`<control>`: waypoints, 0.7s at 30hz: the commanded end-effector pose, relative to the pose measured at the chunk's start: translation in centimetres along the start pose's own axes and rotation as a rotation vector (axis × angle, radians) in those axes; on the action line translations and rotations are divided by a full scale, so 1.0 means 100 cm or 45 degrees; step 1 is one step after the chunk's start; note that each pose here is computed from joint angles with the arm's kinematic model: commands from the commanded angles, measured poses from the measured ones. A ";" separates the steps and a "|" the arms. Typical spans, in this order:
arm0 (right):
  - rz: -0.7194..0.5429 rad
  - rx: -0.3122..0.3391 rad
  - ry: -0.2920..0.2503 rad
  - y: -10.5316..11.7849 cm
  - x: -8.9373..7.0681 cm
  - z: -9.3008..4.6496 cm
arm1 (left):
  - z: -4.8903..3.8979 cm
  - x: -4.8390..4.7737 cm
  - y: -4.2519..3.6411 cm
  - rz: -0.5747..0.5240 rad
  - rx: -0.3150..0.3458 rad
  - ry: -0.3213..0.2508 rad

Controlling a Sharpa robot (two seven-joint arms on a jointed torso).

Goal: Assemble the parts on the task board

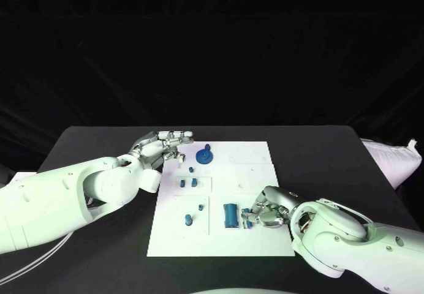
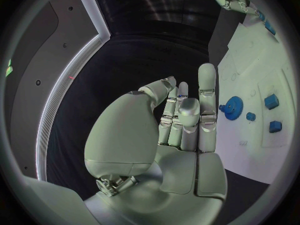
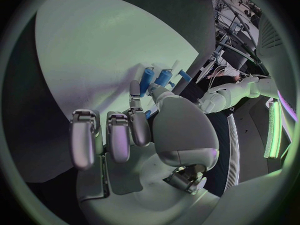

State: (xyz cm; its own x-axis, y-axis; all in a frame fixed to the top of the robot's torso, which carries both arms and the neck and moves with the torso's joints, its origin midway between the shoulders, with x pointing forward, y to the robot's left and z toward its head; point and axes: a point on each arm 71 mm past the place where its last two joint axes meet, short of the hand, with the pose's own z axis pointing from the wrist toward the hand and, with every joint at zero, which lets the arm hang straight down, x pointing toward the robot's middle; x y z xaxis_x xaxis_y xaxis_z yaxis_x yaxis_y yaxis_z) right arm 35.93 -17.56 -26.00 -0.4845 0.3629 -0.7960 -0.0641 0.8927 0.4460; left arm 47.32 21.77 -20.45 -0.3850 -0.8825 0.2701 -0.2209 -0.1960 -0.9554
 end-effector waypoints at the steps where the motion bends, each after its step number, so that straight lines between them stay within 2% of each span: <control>1: -0.039 -0.002 0.019 0.000 0.003 0.000 | 0.0001 0.0034 -0.0004 0.000 0.005 0.033; 21: -0.045 -0.024 0.029 0.005 0.005 0.000 | -0.0001 0.0027 -0.0004 0.000 0.003 0.031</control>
State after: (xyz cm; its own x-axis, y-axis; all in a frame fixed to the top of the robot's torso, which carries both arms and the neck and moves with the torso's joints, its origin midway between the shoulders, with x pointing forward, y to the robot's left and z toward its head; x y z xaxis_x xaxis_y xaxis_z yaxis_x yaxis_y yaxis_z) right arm 35.90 -17.24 -26.18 -0.4937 0.3416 -0.7997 -0.0770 0.8988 0.4315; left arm 47.29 21.78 -20.45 -0.3873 -0.8822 0.2679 -0.2222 -0.1927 -0.9558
